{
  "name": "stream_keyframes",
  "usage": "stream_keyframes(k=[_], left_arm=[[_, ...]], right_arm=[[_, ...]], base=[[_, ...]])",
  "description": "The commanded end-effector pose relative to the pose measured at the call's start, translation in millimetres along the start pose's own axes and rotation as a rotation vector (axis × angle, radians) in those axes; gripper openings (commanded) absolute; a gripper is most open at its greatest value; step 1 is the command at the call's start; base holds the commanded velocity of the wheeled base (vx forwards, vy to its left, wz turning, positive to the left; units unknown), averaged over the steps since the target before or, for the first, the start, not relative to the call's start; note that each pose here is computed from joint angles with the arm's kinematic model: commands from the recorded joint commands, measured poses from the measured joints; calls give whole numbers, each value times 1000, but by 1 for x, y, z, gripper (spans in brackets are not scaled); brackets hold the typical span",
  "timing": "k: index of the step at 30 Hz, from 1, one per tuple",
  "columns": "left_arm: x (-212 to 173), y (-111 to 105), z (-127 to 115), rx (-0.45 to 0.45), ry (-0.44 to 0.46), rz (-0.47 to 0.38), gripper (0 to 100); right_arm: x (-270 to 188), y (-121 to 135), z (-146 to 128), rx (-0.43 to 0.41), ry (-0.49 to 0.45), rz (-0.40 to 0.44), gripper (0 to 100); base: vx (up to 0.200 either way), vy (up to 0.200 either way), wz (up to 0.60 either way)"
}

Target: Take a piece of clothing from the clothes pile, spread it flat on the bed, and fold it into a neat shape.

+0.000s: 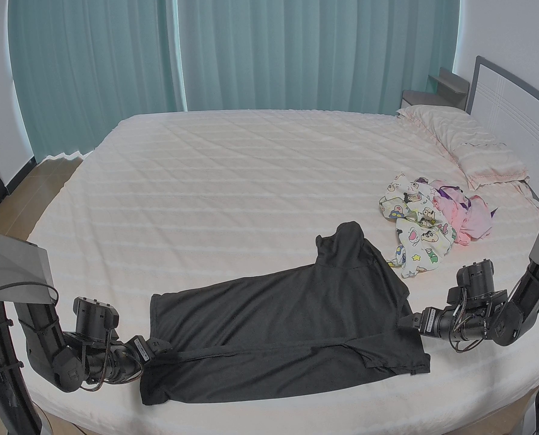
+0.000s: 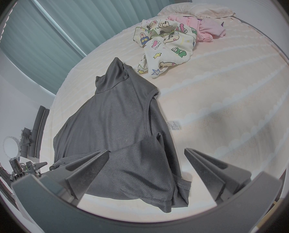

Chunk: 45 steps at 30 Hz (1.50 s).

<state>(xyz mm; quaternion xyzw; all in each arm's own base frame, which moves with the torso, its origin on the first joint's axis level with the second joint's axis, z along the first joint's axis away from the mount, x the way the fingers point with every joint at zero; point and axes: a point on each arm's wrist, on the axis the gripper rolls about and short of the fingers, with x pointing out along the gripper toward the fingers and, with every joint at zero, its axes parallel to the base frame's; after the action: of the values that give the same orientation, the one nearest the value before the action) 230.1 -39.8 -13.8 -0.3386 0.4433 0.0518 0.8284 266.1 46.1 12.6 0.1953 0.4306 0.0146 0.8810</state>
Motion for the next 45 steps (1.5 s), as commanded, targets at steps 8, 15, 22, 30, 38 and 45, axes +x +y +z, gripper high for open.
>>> stream_keyframes(k=[8,15,22,30,38,45], left_arm=[[22,1,-6,25,-38,113,0],[20,8,-7,21,-88,194,0],[17,11,-11,17,-78,211,0],[18,12,-10,12,-79,208,0],[18,12,-9,11,-80,207,0],[19,12,-9,9,-79,210,0]], right_arm=[[1,0,-1,-1,4,-4,100],[-1,-1,-2,-13,9,-1,100],[0,-8,-9,-52,57,35,100],[14,-14,-2,-52,45,129,100],[40,-21,-5,-98,-22,213,100],[45,-21,-9,-97,10,253,100]], base=[[0,0,0],[0,0,0],[0,0,0],[0,0,0],[0,0,0],[0,0,0]])
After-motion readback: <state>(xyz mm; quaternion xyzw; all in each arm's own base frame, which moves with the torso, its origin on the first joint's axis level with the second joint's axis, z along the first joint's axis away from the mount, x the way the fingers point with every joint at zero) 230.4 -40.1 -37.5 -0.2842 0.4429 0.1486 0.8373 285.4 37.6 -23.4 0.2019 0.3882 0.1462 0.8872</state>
